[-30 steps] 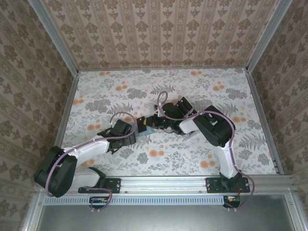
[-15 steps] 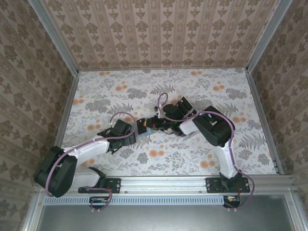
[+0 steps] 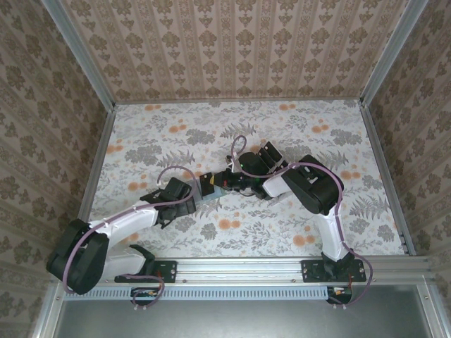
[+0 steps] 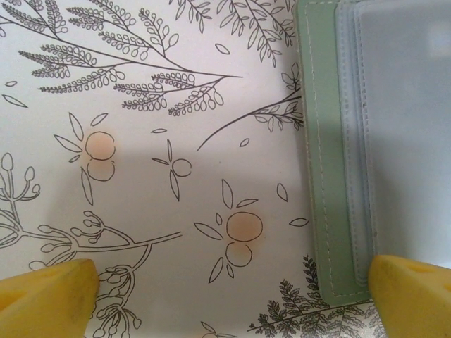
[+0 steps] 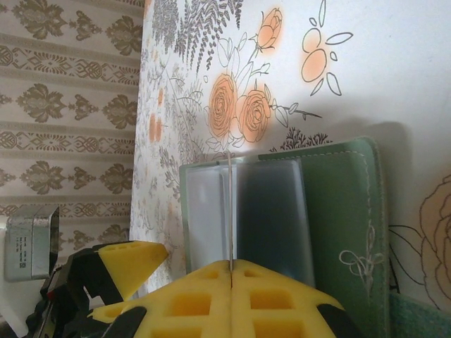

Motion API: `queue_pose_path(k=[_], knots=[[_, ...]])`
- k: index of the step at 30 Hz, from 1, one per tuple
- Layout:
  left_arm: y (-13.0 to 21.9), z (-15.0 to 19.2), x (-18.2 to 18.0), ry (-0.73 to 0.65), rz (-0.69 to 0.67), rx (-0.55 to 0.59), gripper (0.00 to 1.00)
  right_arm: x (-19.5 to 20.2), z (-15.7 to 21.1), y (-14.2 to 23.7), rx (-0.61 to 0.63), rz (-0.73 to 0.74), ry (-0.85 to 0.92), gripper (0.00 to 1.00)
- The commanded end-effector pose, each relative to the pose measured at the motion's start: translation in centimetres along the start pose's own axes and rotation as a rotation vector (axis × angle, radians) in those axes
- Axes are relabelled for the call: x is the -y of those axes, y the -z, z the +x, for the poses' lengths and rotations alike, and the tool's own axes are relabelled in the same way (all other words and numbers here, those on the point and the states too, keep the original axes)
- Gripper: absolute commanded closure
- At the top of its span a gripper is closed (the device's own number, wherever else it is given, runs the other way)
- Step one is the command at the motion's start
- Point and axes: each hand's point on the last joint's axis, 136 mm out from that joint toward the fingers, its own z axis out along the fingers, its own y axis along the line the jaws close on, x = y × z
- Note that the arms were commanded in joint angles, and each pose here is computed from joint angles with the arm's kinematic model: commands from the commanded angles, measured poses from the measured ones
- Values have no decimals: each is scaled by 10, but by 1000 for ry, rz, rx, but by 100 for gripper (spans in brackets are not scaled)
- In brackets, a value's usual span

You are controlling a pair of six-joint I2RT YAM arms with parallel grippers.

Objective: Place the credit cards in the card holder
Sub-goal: Insert the credit card into the card slot.

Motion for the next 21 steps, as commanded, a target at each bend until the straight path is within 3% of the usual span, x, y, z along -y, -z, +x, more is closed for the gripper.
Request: queue_pose_path(k=[1, 21], knots=[[-1, 9, -10, 0, -46, -22, 0, -3, 4, -6, -19, -28, -1, 100], [-1, 9, -10, -2, -47, -22, 0, 3, 18, -9, -67, -37, -11, 100]])
